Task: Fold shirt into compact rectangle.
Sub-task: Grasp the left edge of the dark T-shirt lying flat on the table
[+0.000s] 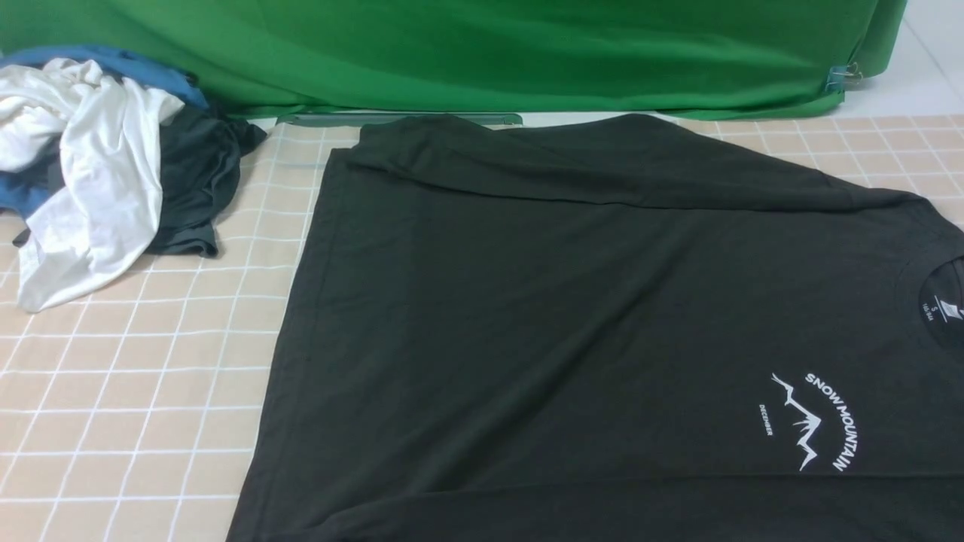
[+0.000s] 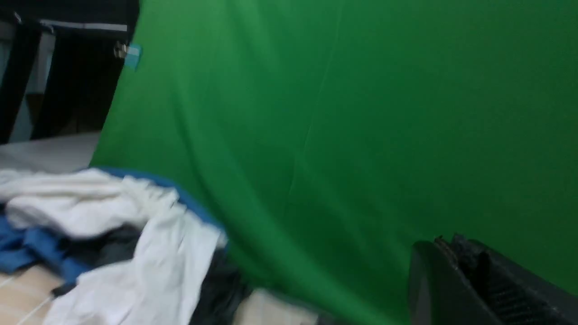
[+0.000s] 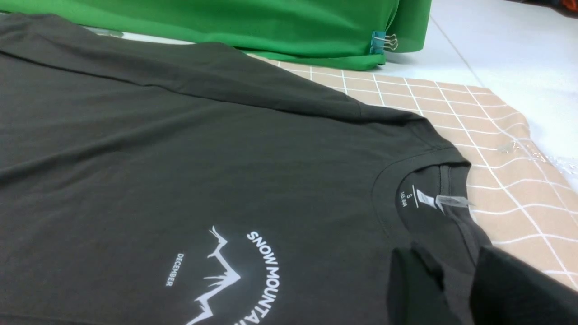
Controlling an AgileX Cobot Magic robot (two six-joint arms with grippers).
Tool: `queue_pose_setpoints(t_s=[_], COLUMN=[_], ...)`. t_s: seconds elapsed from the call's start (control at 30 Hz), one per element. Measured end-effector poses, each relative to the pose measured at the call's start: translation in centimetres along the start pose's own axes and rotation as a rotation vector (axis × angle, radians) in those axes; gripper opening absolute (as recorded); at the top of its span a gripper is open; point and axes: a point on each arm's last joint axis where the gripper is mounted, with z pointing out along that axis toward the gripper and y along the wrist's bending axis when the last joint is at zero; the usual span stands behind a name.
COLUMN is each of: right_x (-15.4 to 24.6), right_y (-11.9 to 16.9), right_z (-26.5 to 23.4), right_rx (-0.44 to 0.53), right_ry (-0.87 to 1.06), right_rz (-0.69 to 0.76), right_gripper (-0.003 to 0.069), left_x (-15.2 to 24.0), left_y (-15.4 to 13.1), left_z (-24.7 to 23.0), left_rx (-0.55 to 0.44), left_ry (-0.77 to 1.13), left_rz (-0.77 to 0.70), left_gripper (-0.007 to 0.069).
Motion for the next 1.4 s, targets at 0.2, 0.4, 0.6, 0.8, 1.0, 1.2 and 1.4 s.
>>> queue_pose_setpoints(t_s=[0.2,0.4,0.6,0.8,1.0,1.2,1.4], right_x=[-0.4,-1.5,-3.4,-3.7,-5.2,-11.5,-16.4], right_y=[0.0,0.0,-0.3,-0.3,-0.4,0.0,2.4], right_z=[0.0,-0.1,-0.7,-0.8,-1.4,-3.2,-1.2], right_rx=[0.001,-0.025,-0.113,-0.136,-0.198,-0.299,-0.462], right_ry=[-0.044,-0.167,-0.381,-0.411,-0.439,-0.228,0.217], right_rz=[0.0,0.267,0.732,0.812,0.903,0.68,0.377], right_gripper=[0.0238,0.0238,0.0238,0.0238,0.0188,0.004,0.0036], left_x=[-2.4,-6.3,-11.3,-11.0,-5.3,-0.3,2.0], left_y=[-0.2,-2.1,-6.8,-9.7,-7.4,-4.8,-3.0], left_z=[-0.3,-0.3,2.5,6.2,8.6,7.1,6.0], left_rx=[0.052,0.145,0.052,0.133,0.091,0.013,-0.055], left_ry=[-0.264,-0.334,0.223,0.911,1.367,1.516,1.638], left_rz=[-0.231,-0.37,-0.218,0.051,0.143,0.129,0.192], left_gripper=[0.0022,0.0022,0.0022,0.0022,0.0022,0.0015,0.0015])
